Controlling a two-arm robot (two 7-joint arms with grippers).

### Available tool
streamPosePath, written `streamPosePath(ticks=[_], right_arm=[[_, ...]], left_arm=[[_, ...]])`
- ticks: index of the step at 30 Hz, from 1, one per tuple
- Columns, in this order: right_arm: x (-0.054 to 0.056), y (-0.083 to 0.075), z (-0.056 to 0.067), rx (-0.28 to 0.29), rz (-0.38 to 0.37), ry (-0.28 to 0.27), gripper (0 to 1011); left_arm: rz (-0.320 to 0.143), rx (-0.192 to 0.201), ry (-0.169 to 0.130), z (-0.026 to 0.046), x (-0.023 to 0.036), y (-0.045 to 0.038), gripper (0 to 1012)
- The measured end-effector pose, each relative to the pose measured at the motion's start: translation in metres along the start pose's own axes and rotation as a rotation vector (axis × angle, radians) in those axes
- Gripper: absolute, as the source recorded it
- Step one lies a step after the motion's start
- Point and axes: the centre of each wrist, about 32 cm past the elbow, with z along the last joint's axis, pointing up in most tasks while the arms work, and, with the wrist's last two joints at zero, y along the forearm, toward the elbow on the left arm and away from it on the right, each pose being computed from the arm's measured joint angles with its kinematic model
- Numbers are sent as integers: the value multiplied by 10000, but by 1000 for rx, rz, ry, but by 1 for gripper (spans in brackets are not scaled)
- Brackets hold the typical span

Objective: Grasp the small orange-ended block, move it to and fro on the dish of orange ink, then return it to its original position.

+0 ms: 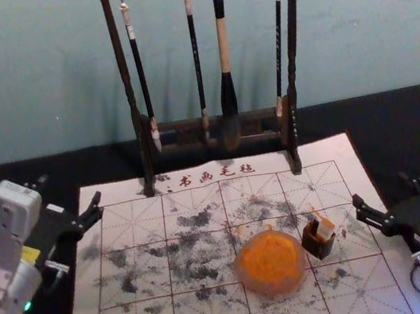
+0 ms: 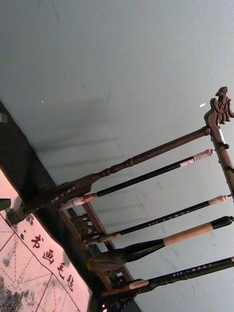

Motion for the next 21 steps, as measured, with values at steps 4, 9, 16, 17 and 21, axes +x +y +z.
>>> streamPosePath(ticks=[4, 9, 16, 17, 21], right_arm=[[-1, 0, 2, 1, 1, 0, 1000], [-1, -1, 2, 2, 1, 0, 1000], [0, -4, 3, 2, 2, 0, 1000], [0, -4, 2, 2, 2, 0, 1000], [-1, -4, 3, 3, 2, 0, 1000]], left_arm=[[0, 0, 0, 0, 0, 0, 1001], [0, 0, 0, 0, 0, 0, 1001], [0, 0, 0, 0, 0, 0, 1001], [0, 0, 0, 0, 0, 0, 1001], [0, 0, 0, 0, 0, 0, 1001]])
